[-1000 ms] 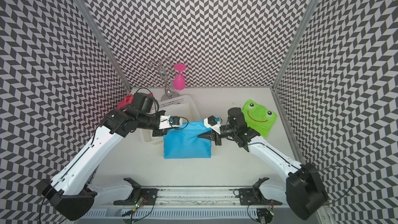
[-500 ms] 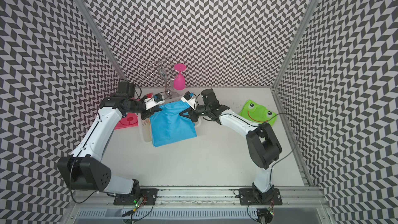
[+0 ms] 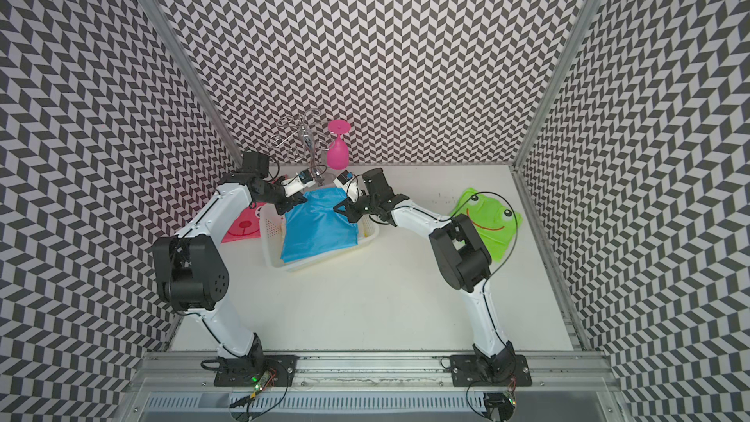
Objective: Put the folded raincoat in the basket
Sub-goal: Place the raincoat in the basket, then pick up the basket from the center of the board, then move the raincoat to the center of the board, then place the basket at the center of the board, then pick up the raincoat from the center of the board.
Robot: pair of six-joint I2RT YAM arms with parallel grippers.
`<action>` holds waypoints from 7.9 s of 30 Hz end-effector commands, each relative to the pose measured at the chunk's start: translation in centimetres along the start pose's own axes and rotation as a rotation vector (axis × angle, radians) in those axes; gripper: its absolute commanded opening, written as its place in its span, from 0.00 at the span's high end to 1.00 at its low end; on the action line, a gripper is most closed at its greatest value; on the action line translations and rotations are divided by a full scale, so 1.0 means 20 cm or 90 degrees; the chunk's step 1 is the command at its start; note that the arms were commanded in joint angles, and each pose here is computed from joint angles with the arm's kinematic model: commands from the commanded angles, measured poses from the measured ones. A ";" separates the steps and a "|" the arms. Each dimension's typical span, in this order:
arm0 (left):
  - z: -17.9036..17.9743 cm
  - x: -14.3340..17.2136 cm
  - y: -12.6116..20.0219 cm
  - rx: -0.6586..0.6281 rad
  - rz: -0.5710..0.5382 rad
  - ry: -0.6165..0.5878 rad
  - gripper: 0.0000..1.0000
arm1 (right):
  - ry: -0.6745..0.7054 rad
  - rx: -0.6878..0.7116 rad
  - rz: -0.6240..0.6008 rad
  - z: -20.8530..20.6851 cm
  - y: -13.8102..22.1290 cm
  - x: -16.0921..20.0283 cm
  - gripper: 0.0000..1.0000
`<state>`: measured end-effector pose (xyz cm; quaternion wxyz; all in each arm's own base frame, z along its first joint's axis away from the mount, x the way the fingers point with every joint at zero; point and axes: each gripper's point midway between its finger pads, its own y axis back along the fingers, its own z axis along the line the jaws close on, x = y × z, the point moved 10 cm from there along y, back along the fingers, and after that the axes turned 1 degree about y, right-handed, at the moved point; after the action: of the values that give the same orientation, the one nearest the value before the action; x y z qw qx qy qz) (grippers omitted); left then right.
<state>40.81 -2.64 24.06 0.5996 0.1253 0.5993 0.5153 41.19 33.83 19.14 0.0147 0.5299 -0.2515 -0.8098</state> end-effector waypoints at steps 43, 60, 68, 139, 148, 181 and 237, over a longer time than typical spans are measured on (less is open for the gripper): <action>-0.30 0.10 -0.28 -0.014 -0.038 0.150 0.42 | -0.165 0.200 0.067 0.22 0.11 0.06 0.67; -0.70 0.09 -0.36 0.153 -0.069 0.039 0.37 | -0.175 0.425 0.047 0.22 0.54 0.11 0.44; -0.70 0.00 -0.22 0.165 -0.121 0.045 0.38 | -0.176 0.319 0.090 0.27 0.56 0.16 0.47; 0.12 0.72 -0.10 -0.296 0.089 0.546 0.01 | -0.480 0.567 0.078 0.28 0.99 0.62 0.88; -0.03 0.74 -0.34 -0.243 0.165 0.515 0.07 | -0.526 0.545 -0.027 0.30 1.01 0.57 0.89; -0.48 0.62 -0.32 -0.027 0.213 0.535 1.00 | -0.512 0.538 -0.081 0.06 1.06 0.42 0.85; -0.21 1.18 0.12 -0.104 0.200 0.732 0.23 | 0.684 -0.018 0.047 1.00 -0.28 0.43 0.36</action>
<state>29.61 14.26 12.27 0.1260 -0.1306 0.7638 0.6195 20.06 42.87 16.70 0.1948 0.8761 -0.2002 -0.3931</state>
